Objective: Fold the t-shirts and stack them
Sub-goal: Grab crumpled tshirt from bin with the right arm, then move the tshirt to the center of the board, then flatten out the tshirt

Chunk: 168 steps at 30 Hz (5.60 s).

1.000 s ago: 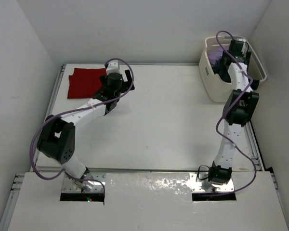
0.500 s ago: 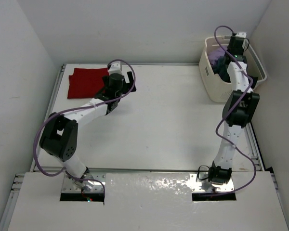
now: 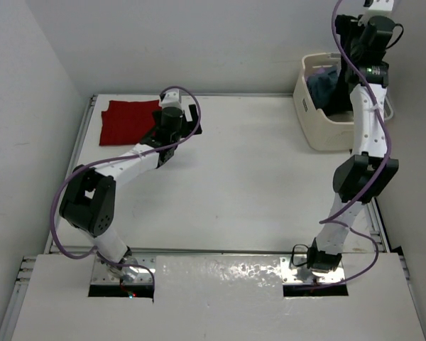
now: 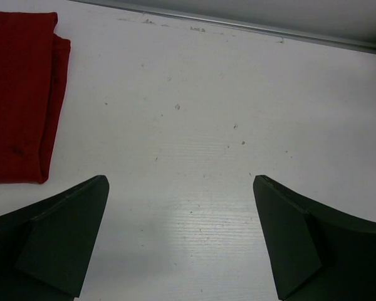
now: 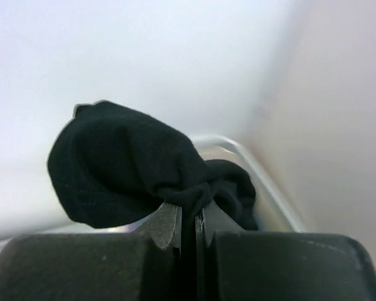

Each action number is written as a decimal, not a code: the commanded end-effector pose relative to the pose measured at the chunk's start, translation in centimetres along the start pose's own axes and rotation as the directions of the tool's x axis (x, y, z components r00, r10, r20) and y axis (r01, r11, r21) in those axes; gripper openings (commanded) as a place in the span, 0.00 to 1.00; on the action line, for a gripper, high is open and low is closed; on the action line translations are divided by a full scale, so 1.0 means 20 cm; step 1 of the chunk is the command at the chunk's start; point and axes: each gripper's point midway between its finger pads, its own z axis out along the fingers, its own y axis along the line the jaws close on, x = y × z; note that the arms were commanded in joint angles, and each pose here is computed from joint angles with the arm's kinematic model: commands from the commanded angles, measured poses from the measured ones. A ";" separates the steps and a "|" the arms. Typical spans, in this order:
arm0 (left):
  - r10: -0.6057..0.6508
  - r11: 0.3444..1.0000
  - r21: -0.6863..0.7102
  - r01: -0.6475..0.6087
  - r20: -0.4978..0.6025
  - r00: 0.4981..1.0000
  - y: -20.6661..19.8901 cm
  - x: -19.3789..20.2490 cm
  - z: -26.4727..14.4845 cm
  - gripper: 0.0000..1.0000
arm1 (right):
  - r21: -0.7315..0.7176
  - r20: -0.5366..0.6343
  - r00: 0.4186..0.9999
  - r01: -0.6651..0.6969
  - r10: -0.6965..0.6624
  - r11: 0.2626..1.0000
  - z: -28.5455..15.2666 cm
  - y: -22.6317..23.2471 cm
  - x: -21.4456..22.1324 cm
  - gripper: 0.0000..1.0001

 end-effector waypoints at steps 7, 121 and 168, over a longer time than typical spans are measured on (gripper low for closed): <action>-0.147 0.989 0.040 0.144 0.081 0.986 0.11 -0.18 -0.04 1.00 | -0.683 0.487 0.782 0.064 0.388 0.728 -0.95 0.80 -1.20 0.00; -0.368 0.898 0.434 -0.069 0.829 0.422 0.17 -1.76 -2.46 0.00 | -0.279 0.572 0.784 -0.093 0.243 0.956 -2.11 -0.18 -0.72 0.00; -0.076 0.997 -0.001 0.080 -0.342 0.937 0.25 0.53 0.40 1.00 | -0.307 -0.638 0.770 -0.249 -0.005 0.919 -1.00 0.80 1.79 0.99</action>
